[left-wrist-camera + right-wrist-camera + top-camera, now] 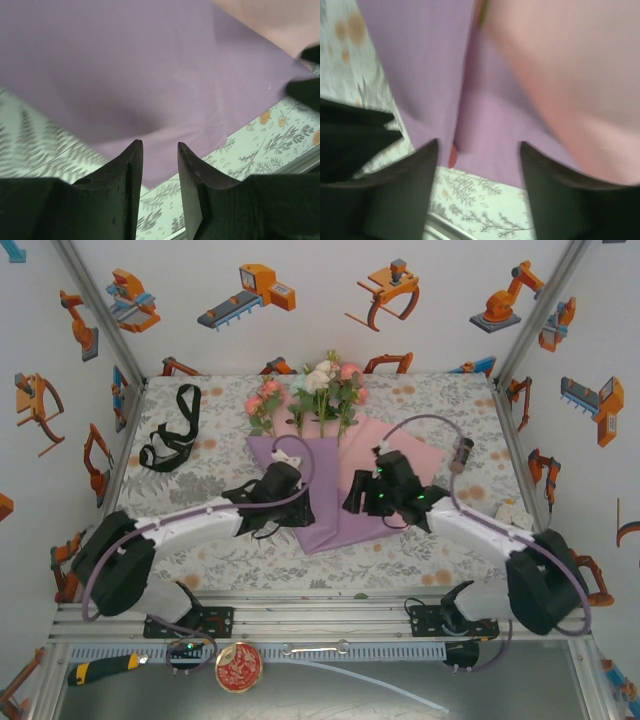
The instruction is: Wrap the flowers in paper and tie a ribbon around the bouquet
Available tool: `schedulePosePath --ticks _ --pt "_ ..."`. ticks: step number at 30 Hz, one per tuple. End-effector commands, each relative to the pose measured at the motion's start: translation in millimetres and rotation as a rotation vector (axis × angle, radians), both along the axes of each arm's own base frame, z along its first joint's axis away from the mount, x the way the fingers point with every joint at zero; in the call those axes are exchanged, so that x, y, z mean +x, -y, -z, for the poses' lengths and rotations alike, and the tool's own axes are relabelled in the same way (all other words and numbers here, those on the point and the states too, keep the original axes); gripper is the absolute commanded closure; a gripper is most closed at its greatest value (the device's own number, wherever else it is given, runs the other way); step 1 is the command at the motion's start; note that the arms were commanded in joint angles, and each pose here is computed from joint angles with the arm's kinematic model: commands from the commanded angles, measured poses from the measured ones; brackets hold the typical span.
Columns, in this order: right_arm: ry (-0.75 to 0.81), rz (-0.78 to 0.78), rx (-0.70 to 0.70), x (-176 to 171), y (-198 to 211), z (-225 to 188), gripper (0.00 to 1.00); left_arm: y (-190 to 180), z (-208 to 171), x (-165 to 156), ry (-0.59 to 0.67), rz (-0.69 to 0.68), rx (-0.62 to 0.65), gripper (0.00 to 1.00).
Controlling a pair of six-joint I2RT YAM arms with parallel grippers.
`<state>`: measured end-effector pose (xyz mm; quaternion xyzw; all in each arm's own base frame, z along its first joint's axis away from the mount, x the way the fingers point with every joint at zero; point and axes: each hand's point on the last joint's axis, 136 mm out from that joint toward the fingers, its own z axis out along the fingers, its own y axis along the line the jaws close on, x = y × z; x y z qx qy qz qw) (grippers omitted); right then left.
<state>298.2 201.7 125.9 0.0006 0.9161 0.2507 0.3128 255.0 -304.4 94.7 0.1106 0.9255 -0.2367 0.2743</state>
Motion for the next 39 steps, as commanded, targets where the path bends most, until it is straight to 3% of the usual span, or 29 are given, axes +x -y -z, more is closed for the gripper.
schedulePosePath --ticks 1,4,9,13,19,26,33,39 --pt "0.020 0.210 -0.195 9 88 5 0.16 26 1 5 0.037 0.058 0.031 0.64" --pt "0.025 0.329 -0.228 22 141 1 0.01 42 20 4 0.002 0.090 0.040 0.64" --pt "-0.069 0.358 -0.189 57 178 16 0.01 57 40 -4 -0.035 0.115 0.051 0.65" --pt "-0.207 0.341 -0.125 78 179 45 0.09 55 54 -7 -0.057 0.109 0.078 0.66" --pt "-0.258 0.300 -0.021 89 160 65 0.11 52 62 -8 -0.069 0.099 0.089 0.66" --pt "-0.367 0.232 0.030 59 136 95 0.10 51 61 -8 -0.067 0.096 0.087 0.68" --pt "-0.310 0.137 0.191 10 107 61 0.10 50 61 -6 -0.066 0.090 0.082 0.69" --pt "-0.344 0.093 0.302 -44 89 69 0.10 53 60 -5 -0.068 0.094 0.074 0.69"
